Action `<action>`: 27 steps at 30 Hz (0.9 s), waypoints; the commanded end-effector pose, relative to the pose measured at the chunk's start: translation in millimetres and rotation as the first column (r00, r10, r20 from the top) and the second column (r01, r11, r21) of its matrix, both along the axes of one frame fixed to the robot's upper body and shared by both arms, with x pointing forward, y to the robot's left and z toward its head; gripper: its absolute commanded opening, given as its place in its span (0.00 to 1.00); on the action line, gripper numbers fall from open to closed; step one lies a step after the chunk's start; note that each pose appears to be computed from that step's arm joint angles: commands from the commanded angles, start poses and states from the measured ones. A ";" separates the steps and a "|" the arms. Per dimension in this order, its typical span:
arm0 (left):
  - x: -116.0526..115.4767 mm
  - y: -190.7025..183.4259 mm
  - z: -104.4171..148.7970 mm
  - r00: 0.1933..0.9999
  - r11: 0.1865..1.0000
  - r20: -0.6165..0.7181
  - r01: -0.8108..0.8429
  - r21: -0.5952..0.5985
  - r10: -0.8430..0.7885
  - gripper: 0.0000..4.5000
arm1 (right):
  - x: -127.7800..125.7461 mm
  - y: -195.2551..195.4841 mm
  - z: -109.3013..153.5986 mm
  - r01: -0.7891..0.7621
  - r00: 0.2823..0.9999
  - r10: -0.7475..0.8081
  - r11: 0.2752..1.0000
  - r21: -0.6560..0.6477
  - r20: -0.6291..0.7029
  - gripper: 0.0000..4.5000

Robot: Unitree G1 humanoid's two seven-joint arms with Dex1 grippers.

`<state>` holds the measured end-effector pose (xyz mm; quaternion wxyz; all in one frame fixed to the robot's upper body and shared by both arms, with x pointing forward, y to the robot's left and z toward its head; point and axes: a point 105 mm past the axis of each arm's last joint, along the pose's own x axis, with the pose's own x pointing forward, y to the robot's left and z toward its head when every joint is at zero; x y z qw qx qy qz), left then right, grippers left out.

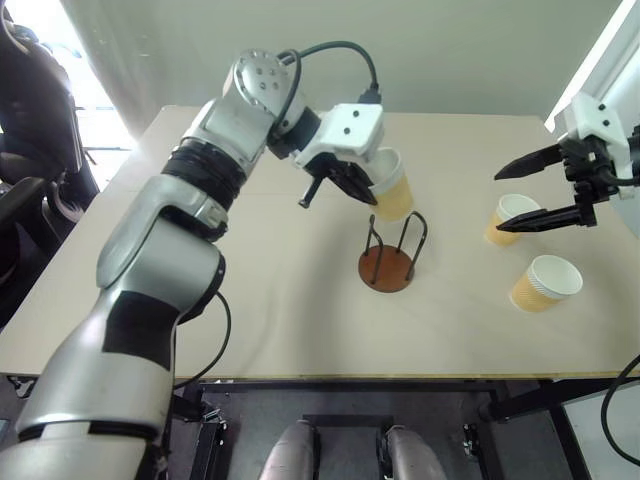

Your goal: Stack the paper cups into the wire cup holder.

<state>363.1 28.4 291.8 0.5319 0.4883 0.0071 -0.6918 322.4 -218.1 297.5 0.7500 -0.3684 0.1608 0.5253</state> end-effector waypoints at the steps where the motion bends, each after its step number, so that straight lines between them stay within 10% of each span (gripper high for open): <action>1: -7.9 -4.2 10.4 0.999 0.999 0.009 0.046 -0.001 -0.046 0.01 | -4.6 -0.1 17.4 -0.013 0.999 0.013 1.000 0.006 0.051 1.00; 27: -8.5 -8.7 -4.0 0.997 0.995 0.021 0.073 0.073 -0.075 0.01 | -4.3 -7.0 18.8 0.014 0.999 -0.013 1.000 -0.017 0.045 1.00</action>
